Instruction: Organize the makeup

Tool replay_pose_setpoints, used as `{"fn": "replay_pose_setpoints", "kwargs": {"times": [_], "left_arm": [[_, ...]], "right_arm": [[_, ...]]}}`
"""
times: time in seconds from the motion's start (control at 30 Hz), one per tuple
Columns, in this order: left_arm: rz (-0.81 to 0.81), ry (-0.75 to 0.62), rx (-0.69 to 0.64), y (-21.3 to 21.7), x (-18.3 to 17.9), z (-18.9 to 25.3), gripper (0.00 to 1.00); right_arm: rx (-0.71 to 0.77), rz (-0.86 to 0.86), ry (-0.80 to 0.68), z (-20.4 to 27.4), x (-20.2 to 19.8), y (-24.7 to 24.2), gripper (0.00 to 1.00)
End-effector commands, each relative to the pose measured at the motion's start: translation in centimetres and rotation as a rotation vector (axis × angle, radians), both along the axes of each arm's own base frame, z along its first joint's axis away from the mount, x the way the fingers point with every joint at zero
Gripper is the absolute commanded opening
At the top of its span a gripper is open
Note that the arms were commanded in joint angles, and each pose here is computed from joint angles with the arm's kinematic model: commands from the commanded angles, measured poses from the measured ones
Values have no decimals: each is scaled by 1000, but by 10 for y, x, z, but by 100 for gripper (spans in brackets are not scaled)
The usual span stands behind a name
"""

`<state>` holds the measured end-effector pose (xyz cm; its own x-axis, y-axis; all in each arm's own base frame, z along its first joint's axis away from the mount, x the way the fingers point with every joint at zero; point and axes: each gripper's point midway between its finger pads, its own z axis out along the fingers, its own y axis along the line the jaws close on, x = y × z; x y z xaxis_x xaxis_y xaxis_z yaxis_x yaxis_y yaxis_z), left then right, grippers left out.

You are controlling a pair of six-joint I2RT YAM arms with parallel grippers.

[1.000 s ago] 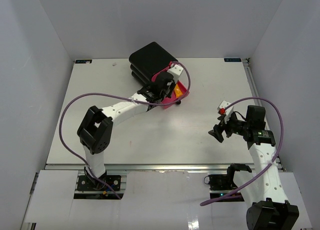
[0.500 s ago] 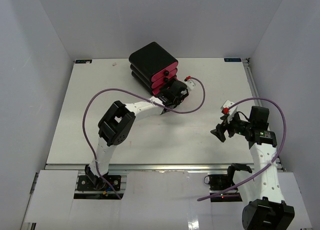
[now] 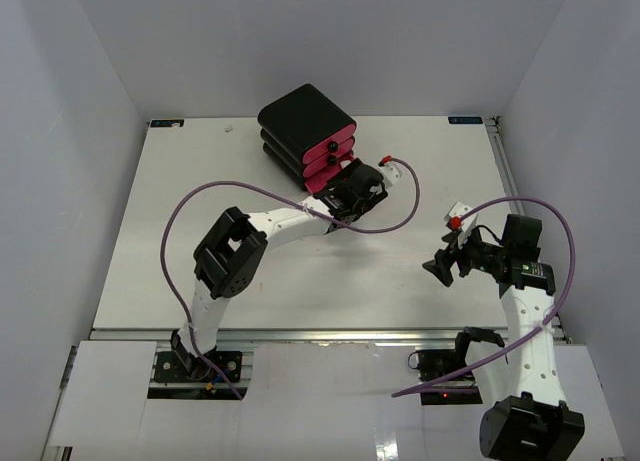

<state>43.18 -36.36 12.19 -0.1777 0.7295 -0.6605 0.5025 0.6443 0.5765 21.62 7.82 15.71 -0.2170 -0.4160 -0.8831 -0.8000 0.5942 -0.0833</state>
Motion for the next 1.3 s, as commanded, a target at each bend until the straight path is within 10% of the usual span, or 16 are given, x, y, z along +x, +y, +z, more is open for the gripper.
{"fn": "replay_pose_setpoints", "kwargs": {"times": [0.0,0.23,0.37,1.27], "left_arm": [[-100,84,-292,-22,-36,80,71],[-323,433,-467,-46,-115,52,22],[-302,522,-443,-41,-127,20,10],[105,250,-83,-2,-9,-91,17]], "right_arm": [[16,16,-22,8,-1,1,90],[20,8,-32,10,-1,-2,90],[23,5,-27,10,-1,-3,90],[37,-7,1,5,0,-7,90]]}}
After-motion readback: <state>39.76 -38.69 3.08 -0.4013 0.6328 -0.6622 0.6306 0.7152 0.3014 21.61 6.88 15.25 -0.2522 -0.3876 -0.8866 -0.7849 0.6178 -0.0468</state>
